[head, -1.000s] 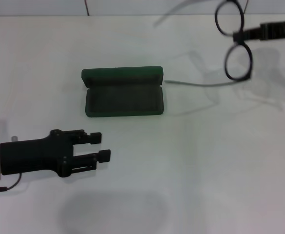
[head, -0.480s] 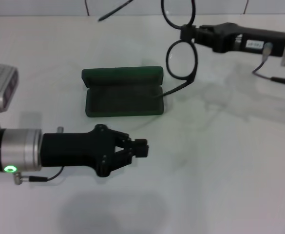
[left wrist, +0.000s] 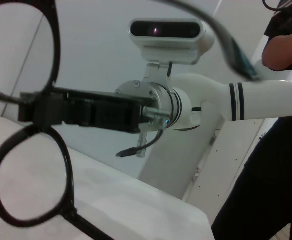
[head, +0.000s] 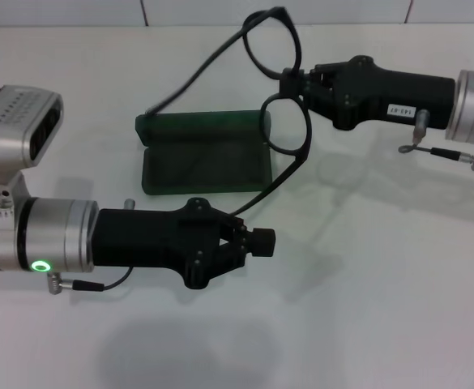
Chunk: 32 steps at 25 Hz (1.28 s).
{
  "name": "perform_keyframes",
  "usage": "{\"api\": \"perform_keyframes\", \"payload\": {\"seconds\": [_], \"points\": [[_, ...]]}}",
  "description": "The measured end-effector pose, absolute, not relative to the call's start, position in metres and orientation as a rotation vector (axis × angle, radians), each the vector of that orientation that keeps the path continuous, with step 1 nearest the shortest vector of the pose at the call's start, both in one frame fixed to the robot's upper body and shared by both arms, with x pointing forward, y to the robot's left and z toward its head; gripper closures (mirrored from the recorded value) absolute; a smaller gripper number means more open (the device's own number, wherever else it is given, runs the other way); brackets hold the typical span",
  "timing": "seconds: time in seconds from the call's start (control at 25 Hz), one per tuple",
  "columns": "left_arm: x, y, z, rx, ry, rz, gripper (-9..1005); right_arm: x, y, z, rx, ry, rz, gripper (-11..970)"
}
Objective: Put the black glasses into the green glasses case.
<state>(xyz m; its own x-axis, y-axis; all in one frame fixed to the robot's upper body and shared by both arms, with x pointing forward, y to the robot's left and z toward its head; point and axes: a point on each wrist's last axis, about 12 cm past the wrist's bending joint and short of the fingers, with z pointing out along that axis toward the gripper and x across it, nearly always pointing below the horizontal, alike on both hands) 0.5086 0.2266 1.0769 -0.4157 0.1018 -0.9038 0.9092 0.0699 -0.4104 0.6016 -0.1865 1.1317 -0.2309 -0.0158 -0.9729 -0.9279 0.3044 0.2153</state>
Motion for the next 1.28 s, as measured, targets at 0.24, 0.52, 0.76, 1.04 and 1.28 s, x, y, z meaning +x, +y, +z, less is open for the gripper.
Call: {"api": "perform_keyframes", "payload": {"seconds": [0.24,0.52,0.76,1.04,1.28], "points": [[0.511,0.225,1.079,1.019,1.617,-1.423,998,0.598,-0.178,1.130,-0.978,1.523,1.105,898],[0.517,0.224,1.085,0.984,1.590,-1.422,998,0.590,-0.169,1.123,-1.108,1.520,1.100,898],[0.521,0.223,1.089,0.985,1.576,-1.416,998,0.584,-0.168,1.121,-1.167,1.505,1.112,898],[0.524,0.222,1.091,0.968,1.562,-1.410,997,0.577,-0.168,1.120,-1.203,1.481,1.147,898],[0.524,0.223,1.092,0.966,1.564,-1.407,997,0.575,-0.168,1.119,-1.217,1.479,1.159,898]]}}
